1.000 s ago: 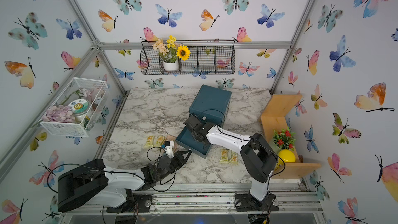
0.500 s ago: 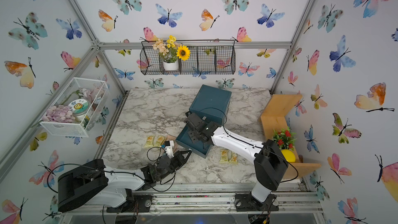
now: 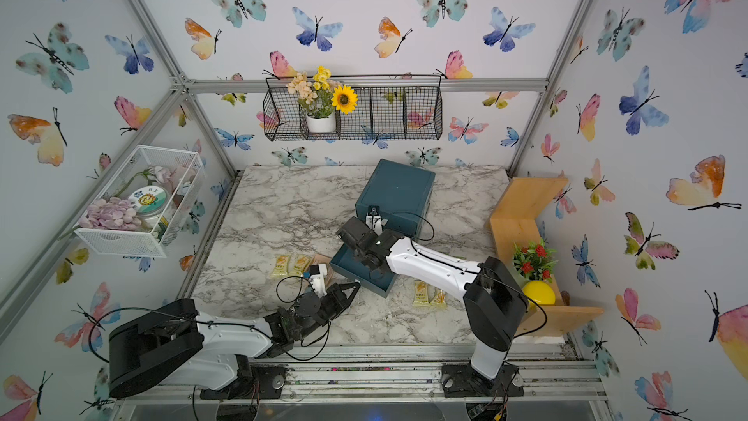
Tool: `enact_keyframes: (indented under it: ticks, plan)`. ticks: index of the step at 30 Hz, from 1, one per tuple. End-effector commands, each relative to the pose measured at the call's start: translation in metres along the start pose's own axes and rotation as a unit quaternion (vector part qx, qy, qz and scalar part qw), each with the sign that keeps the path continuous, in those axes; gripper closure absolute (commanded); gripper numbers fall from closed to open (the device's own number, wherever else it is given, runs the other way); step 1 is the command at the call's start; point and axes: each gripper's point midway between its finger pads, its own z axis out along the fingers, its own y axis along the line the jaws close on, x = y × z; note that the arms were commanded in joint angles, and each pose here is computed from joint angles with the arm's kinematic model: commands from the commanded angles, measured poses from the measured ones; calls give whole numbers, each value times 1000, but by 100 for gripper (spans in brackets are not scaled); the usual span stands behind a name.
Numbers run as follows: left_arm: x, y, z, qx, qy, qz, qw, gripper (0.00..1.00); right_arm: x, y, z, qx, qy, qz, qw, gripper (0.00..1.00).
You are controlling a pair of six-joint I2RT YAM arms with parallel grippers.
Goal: Take the cookies out of the drawer
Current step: Pick up the cookie from the drawer.
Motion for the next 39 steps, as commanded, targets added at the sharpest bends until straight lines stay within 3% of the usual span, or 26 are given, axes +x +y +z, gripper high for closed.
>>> enact_keyframes:
  ticks: [1,25,35,39]
  plan:
    - [-8,-13,1,18,-22,-4,1000,100,2,-7,-1,35,-2,47,998,32]
    - [-9,-13,1,18,-24,-4,1000,100,0,-13,33,104,-55,68,991,27]
    - [-9,-13,0,18,-24,-4,1000,100,13,-16,44,123,-39,58,990,32]
    - [-9,-13,0,18,-25,-4,1000,100,15,-16,45,123,-34,55,990,40]
